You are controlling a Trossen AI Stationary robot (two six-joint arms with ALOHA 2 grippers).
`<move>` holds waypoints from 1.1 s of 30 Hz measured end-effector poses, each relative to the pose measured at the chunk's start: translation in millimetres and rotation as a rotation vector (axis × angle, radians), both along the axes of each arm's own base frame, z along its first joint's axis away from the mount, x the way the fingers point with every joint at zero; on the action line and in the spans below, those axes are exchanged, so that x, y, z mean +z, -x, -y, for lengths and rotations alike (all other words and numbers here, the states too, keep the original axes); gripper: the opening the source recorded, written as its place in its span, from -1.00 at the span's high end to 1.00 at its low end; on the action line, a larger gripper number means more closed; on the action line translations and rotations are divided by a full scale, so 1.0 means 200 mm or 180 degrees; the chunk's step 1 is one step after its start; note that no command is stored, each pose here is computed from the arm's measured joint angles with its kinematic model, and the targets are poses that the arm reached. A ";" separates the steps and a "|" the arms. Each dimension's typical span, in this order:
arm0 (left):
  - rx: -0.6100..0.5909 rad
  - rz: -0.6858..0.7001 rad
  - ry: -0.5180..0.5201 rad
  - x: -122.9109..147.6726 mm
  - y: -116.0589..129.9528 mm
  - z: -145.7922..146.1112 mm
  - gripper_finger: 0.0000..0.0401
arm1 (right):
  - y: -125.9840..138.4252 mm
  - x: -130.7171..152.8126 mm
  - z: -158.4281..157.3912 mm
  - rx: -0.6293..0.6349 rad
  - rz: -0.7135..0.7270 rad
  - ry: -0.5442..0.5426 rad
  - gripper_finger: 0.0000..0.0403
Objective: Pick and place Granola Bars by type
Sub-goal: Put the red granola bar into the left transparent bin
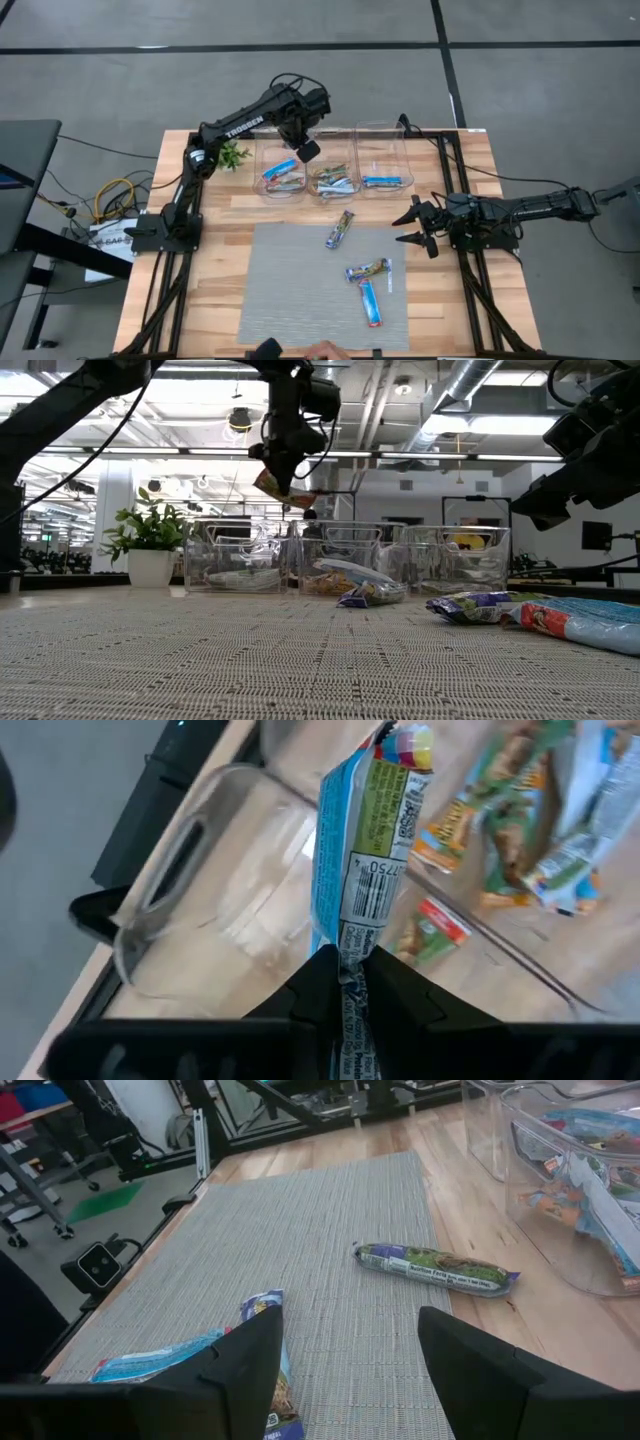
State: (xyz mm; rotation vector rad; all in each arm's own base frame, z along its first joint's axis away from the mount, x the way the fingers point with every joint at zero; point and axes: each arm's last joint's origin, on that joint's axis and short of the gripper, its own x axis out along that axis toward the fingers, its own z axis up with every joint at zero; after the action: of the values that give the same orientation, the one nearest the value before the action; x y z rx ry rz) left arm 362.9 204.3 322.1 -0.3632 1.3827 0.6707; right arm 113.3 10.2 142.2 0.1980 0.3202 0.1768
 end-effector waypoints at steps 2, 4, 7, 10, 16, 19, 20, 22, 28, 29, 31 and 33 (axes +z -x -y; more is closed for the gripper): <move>0.0071 0.0000 0.0001 0.00 0.02 -0.04 0.77 | 0.00 0.00 0.00 -0.0001 0.0001 0.0000 -0.12; 0.0172 0.0006 0.0001 0.00 0.05 -0.08 0.76 | 0.00 0.00 0.00 -0.0001 0.0001 0.0000 -0.12; 0.0272 0.0015 0.0017 0.00 0.08 -0.14 0.76 | 0.00 0.00 0.00 -0.0001 0.0002 0.0000 -0.12; 0.0323 0.0020 0.0035 0.00 0.11 -0.18 0.76 | 0.00 0.00 0.00 -0.0001 0.0001 0.0000 -0.12; 0.0075 0.0163 0.0327 -0.01 0.15 -0.23 0.77 | 0.00 0.00 0.00 0.0000 0.0001 0.0000 -0.12; 0.0036 0.0102 0.0438 -0.05 0.17 -0.25 0.76 | 0.00 0.00 0.00 0.0000 0.0002 0.0000 -0.12; 0.0044 0.0051 0.0476 -0.07 0.18 -0.25 0.75 | 0.00 0.00 0.00 -0.0001 0.0002 0.0000 -0.12; 0.0026 -0.0055 0.0551 -0.11 0.19 -0.25 0.72 | 0.00 0.00 0.00 0.0000 0.0001 0.0000 -0.12; 0.0031 -0.0253 0.0562 -0.14 0.25 -0.23 0.51 | 0.00 0.00 0.00 -0.0001 0.0002 0.0000 -0.12; 0.0037 -0.0270 0.0533 -0.13 0.26 -0.23 0.47 | 0.00 0.00 0.00 0.0001 0.0000 0.0000 -0.12; 0.0043 -0.0266 0.0476 -0.11 0.28 -0.22 0.40 | 0.00 0.00 0.00 0.0000 0.0001 0.0001 -0.12; 0.0045 -0.0248 0.0439 -0.09 0.29 -0.22 0.34 | 0.00 0.00 0.00 0.0000 0.0001 0.0000 -0.12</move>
State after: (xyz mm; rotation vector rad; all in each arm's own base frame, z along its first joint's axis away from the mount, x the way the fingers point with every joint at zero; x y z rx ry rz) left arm 305.7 247.8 304.7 -0.4605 1.5063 0.6080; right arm 113.3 10.2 142.3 0.1980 0.3200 0.1768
